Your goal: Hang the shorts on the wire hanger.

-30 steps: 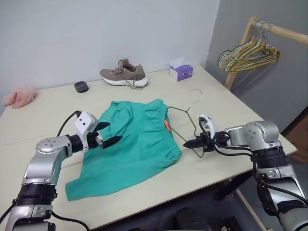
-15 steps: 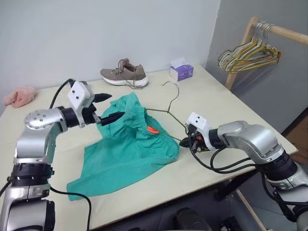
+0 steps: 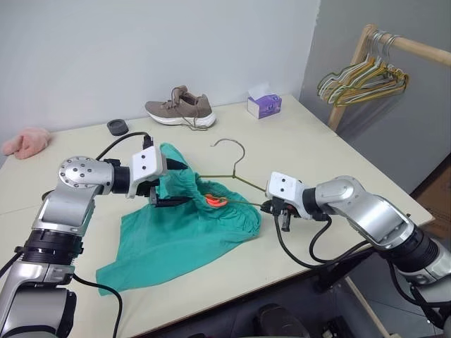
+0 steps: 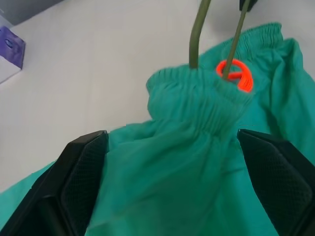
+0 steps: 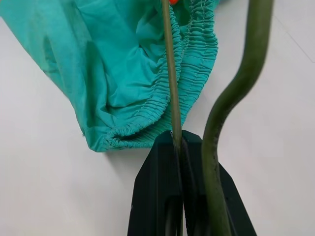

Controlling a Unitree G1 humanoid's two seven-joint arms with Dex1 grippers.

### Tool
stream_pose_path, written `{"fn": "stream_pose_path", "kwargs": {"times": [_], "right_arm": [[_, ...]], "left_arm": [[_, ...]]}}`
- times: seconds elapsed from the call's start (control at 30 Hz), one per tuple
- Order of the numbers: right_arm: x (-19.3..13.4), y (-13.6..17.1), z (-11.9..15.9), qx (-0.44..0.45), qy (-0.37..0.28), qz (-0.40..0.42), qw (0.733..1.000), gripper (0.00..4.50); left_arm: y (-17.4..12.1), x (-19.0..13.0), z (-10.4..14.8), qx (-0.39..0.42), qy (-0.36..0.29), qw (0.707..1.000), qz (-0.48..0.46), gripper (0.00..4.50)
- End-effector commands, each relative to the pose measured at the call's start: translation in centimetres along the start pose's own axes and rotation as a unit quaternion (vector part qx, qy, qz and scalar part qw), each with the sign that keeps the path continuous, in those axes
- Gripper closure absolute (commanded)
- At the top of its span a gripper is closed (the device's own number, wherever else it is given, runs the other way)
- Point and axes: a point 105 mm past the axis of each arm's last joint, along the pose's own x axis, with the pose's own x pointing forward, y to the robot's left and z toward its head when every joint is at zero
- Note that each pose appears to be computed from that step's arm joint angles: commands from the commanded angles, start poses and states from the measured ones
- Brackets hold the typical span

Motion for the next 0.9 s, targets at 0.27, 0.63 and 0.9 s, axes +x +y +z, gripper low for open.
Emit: {"fn": "stream_pose_path", "kwargs": {"times": [0.27, 0.63, 0.9], "right_arm": [[-0.7, 0.3, 2.2, -0.063, -0.038, -0.007, 0.997, 4.50], [-0.6, 0.9, 2.7, -0.129, -0.050, 0.005, 0.990, 4.50], [-1.9, -0.4, 0.6, -0.193, -0.019, 0.010, 0.981, 3.74]], "left_arm": [[-0.7, 0.1, -0.4, 0.004, -0.001, 1.000, -0.017, 0.42], [-1.6, 0.8, 0.1, -0.020, -0.025, 0.999, -0.031, 3.78], [-1.9, 0.5, -0.5, -0.033, -0.016, 0.999, -0.030, 4.50]]}}
